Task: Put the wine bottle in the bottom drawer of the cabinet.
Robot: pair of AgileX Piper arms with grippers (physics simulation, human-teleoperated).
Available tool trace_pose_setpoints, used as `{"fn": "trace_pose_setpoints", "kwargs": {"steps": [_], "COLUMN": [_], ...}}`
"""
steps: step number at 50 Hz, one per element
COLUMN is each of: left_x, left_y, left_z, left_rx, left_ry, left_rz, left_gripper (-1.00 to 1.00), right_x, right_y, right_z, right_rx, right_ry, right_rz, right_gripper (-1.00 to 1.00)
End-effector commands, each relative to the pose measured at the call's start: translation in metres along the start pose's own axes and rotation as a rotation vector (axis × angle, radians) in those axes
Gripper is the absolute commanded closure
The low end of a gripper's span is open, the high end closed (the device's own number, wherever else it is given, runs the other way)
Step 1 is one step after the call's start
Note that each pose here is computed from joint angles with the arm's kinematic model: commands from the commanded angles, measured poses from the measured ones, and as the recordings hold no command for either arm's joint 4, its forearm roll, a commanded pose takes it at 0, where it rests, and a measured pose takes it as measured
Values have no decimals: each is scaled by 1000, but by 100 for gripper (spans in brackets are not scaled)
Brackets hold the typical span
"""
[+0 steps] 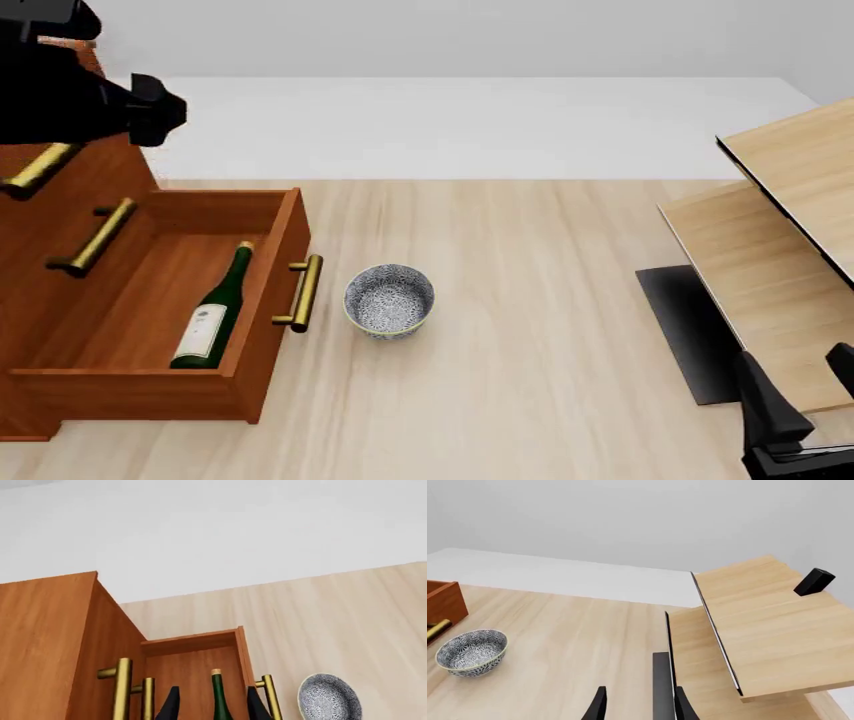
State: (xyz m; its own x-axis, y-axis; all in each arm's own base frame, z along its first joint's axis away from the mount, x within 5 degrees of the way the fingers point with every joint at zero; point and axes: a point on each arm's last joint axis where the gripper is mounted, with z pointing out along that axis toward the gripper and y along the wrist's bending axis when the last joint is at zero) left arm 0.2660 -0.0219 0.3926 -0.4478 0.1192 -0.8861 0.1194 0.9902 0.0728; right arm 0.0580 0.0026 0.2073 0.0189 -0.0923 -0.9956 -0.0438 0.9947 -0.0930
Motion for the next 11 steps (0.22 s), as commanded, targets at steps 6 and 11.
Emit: {"fn": "trace_pose_setpoints", "kwargs": {"steps": [6, 11], "left_x": [-38, -48], "left_y": [1, 5], "left_z": [-91, -117], "left_rx": [-3, -19], "left_ry": [-139, -179], "left_rz": [-5, 3], "left_gripper": [-100, -100], "right_x": [0, 0], "right_y": [0, 0], "right_z": [0, 0], "right_rx": [-4, -7], "right_ry": [0, 0], "right_rz": [-7, -11], "right_gripper": [-100, -100]}}
